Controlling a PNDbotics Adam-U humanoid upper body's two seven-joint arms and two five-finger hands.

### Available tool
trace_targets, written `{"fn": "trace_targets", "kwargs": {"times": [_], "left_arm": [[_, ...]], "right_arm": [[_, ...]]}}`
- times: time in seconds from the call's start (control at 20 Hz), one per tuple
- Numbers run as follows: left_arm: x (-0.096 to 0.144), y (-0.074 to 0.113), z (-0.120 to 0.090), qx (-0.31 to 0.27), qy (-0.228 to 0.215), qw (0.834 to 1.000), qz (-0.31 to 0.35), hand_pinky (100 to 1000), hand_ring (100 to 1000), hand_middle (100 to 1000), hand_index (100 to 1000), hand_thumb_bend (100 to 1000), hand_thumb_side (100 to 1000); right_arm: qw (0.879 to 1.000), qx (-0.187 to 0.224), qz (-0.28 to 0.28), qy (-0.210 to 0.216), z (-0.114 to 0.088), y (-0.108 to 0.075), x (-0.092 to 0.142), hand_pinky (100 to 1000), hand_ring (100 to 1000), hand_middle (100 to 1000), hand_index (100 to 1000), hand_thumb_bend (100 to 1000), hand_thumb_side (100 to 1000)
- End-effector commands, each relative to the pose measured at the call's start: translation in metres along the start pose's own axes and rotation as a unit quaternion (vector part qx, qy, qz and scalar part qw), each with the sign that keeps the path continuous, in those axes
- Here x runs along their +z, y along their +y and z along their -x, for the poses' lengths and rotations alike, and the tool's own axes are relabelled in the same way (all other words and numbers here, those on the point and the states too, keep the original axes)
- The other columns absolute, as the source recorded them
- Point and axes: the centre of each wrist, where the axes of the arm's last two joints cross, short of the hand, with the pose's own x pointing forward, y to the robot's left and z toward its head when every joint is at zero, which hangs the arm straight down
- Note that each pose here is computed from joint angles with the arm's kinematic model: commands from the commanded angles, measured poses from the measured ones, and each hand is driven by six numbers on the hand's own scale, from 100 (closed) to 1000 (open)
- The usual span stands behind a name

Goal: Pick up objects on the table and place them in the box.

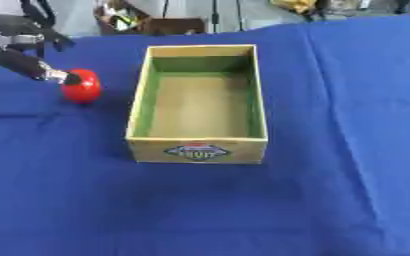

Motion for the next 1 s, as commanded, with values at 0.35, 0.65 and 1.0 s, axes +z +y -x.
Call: {"fn": "trace_targets", "kwargs": {"times": [0.35, 0.65, 1.0], "left_arm": [[0.009, 0.014, 0.006, -0.029, -0.011, 1.0, 0.007, 479, 701, 813, 1000, 555, 931], [0.008, 0.015, 0.007, -0.03, -0.009, 0.999, 0.008, 483, 705, 825, 1000, 547, 905], [-0.008, 0.009, 0.018, -0.035, 0.011, 0.998, 0.053, 500, 744, 906, 1000, 552, 770]], "right_arm": [[1.0, 0.0, -0.008, -0.017, -0.006, -0.001, -0.008, 749, 765, 647, 780, 100, 1000], [1.0, 0.0, -0.008, -0.017, -0.006, -0.001, -0.007, 749, 766, 646, 780, 100, 1000], [1.0, -0.002, -0.01, -0.017, -0.006, -0.001, -0.007, 750, 766, 644, 778, 100, 1000]]}}
